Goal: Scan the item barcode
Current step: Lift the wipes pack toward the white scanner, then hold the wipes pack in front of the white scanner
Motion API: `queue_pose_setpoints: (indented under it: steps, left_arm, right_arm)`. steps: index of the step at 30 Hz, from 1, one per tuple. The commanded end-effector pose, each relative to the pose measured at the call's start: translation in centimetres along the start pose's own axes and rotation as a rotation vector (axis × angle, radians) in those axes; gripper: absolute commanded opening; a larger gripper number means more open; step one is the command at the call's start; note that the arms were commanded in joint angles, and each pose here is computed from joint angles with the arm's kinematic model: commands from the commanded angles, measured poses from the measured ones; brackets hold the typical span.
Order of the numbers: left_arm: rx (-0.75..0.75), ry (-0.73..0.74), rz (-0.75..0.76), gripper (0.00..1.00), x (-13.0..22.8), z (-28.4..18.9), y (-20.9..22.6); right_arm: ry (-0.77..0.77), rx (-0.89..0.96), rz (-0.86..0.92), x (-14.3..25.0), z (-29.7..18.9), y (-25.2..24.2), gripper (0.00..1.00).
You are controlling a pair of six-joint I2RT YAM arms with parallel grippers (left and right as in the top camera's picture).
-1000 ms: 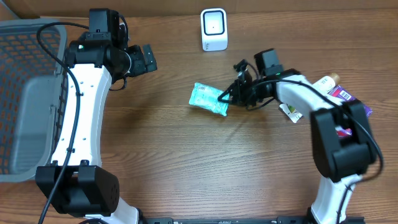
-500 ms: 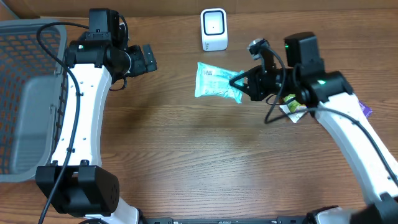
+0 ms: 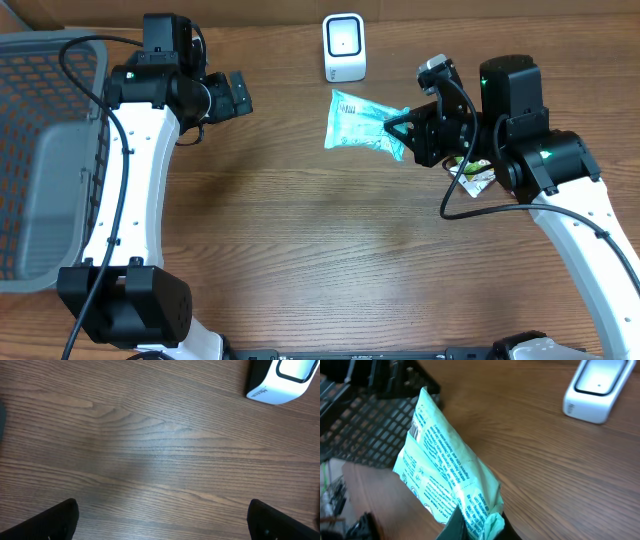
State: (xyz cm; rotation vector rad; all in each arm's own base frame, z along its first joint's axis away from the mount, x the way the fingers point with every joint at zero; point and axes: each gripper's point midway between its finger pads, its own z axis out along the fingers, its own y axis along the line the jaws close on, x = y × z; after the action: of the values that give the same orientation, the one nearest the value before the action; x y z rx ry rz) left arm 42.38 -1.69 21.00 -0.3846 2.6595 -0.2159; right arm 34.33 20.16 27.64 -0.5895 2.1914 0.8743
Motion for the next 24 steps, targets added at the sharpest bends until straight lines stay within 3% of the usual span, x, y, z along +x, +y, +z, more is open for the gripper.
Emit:
queue_pose_setpoints:
  steps: [1,7,14,19,24]
  left_arm:
    - [0.017,-0.024,-0.004,1.00,-0.5,-0.9,-0.5]
    - [0.017,-0.024,-0.004,1.00,-0.5,-0.9,-0.5]
    - [0.017,-0.024,-0.004,0.99,-0.5,-0.9,-0.5]
    - [0.017,-0.024,-0.004,1.00,-0.5,-0.9,-0.5]
    - [0.017,-0.024,-0.004,1.00,-0.5,-0.9,-0.5]
  right_arm:
    - [-0.058,0.128,0.094,-1.4,-0.8,-1.7,0.04]
    - [-0.156,0.407,0.168,-4.1,-2.0,-6.5,0.03]
    - [-0.141,0.664,0.076,-8.8,-0.4,-10.0,0.03]
    - [-0.114,0.953,-0.173,-12.3,2.5,-11.8,0.04]
    - [-0.003,1.151,-0.573,-13.7,6.5,-12.4,0.04]
